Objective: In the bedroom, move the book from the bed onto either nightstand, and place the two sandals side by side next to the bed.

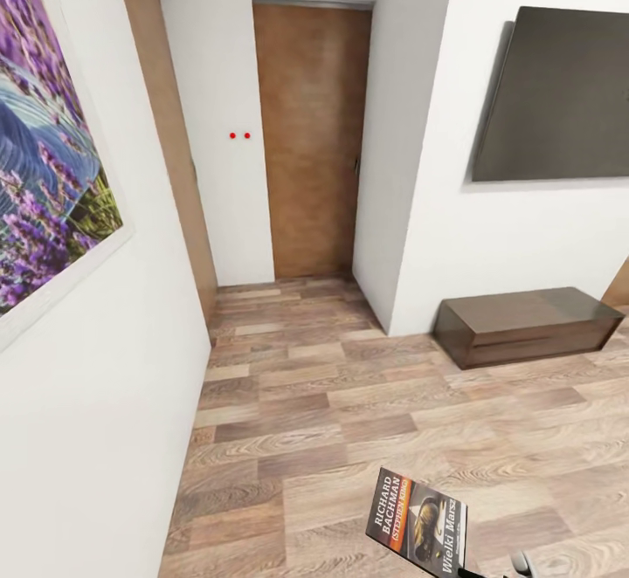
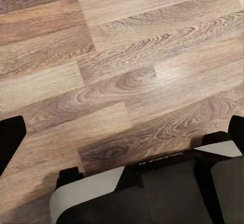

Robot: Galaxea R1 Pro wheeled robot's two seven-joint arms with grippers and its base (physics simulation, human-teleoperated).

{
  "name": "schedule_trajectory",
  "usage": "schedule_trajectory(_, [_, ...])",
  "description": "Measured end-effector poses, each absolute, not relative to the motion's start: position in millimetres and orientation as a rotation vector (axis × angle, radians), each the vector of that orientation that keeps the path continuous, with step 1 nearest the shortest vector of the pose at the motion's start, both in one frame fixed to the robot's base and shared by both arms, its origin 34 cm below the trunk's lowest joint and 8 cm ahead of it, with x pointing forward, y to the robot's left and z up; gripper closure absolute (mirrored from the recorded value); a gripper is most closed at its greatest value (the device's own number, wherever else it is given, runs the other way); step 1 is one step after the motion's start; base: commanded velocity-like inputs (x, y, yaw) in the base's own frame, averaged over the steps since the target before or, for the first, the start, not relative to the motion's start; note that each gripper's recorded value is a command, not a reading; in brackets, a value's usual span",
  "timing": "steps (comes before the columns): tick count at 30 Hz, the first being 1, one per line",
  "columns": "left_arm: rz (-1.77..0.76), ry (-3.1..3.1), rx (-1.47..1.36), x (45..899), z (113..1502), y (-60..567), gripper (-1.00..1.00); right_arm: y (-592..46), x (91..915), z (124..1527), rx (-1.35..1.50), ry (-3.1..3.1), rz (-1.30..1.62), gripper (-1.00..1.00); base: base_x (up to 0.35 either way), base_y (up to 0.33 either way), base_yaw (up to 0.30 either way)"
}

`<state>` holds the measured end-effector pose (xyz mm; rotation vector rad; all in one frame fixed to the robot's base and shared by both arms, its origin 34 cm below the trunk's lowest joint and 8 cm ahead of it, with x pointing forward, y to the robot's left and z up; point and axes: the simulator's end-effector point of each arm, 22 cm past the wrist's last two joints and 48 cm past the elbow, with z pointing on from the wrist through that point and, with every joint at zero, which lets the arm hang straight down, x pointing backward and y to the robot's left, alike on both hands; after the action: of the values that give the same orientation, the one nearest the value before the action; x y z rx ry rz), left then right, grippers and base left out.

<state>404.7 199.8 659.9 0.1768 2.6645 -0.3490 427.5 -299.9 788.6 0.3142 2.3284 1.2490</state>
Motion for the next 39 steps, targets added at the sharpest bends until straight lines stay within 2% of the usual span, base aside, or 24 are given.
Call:
schedule_trajectory(25, [-0.349,2.665,0.178,404.7,659.9,199.8,-1.0,-299.9,427.5,788.6,0.314,2.328,1.249,1.0,0.333,0.0,-0.005])
schedule_trajectory(33, [-0.349,2.665,0.178,404.7,659.9,199.7,-1.0,-300.0,427.4,788.6,0.315,2.328,1.249,1.0,0.327,0.0,-0.17])
schedule_trajectory(39, [-0.349,2.665,0.177,405.0,659.7,199.7,-1.0,-300.0,427.8,788.4,0.315,2.328,1.249,1.0,0.113,0.0,-0.27])
